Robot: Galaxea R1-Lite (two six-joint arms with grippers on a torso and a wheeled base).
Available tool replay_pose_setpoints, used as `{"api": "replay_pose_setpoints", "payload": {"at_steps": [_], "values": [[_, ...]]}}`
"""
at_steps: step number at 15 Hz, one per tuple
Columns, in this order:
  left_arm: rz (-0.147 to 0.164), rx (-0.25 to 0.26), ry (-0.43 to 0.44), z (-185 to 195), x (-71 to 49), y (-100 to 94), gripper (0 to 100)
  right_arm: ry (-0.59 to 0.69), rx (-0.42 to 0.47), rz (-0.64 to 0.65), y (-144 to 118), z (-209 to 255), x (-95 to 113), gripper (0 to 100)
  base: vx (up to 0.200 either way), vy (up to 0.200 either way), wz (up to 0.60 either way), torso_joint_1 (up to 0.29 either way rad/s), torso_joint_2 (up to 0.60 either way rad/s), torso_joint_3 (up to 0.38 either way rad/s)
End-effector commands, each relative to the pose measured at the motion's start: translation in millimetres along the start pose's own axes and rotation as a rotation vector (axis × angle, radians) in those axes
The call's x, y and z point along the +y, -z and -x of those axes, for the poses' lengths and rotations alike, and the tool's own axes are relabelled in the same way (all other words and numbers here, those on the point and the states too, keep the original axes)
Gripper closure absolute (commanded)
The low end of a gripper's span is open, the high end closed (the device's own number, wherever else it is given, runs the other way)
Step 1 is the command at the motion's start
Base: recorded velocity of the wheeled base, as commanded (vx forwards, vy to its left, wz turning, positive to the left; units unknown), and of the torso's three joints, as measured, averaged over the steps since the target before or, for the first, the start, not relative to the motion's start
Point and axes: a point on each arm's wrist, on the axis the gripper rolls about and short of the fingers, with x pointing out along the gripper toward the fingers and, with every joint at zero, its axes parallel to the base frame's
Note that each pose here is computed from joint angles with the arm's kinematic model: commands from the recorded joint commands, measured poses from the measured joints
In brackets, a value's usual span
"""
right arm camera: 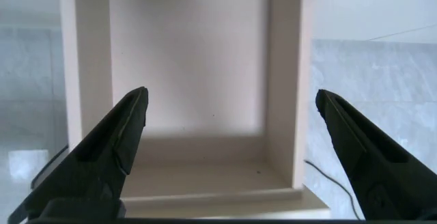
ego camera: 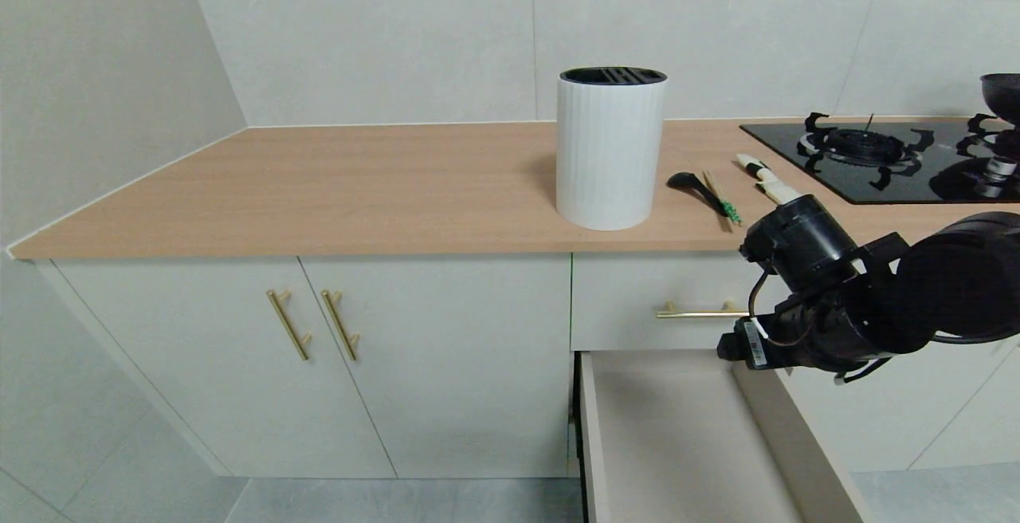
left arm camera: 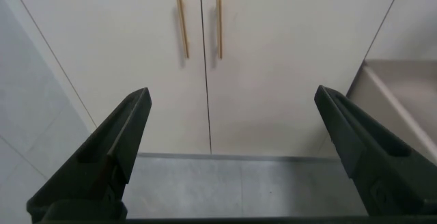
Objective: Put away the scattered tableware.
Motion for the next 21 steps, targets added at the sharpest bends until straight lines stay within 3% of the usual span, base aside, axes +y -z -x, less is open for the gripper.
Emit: {"api": "replay_pose_setpoints", "payload": {"at_steps": [1, 7, 10, 13, 15, 18, 21], "values": [[0.0, 0.0, 0.0, 0.0, 0.0, 0.0, 0, 0.001, 0.002, 0.001, 0.2, -0.6, 0.3, 0, 0.0, 0.0, 0.0, 0.188, -0.47, -0.31], [0.0, 0.0, 0.0, 0.0, 0.0, 0.0, 0, 0.001, -0.002, -0.001, -0.3, -3.5, 1.7, 0, 0.0, 0.0, 0.0, 0.188, -0.45, -0.264], [0.0, 0.0, 0.0, 0.0, 0.0, 0.0, 0, -0.017, -0.053, -0.025, -3.8, -6.3, 3.6, 0, 0.0, 0.0, 0.0, 0.041, -0.09, -0.054], [0.0, 0.002, 0.0, -0.1, 0.0, 0.0, 0, -0.03, -0.201, -0.058, -35.0, -5.9, -5.9, 0, 0.0, 0.0, 0.0, 0.0, 0.0, 0.0], [0.0, 0.0, 0.0, 0.0, 0.0, 0.0, 0, -0.026, -0.297, -0.084, -69.8, -6.6, -12.2, 0, 0.0, 0.0, 0.0, 0.0, 0.0, 0.0], [0.0, 0.0, 0.0, 0.0, 0.0, 0.0, 0, -0.059, -0.301, -0.099, -81.2, -23.3, -7.3, 0, 0.0, 0.0, 0.0, 0.0, 0.0, 0.0], [0.0, 0.0, 0.0, 0.0, 0.0, 0.0, 0, -0.096, -0.358, -0.141, -89.2, -35.0, -9.3, 0, 0.0, 0.0, 0.0, 0.0, 0.0, 0.0]]}}
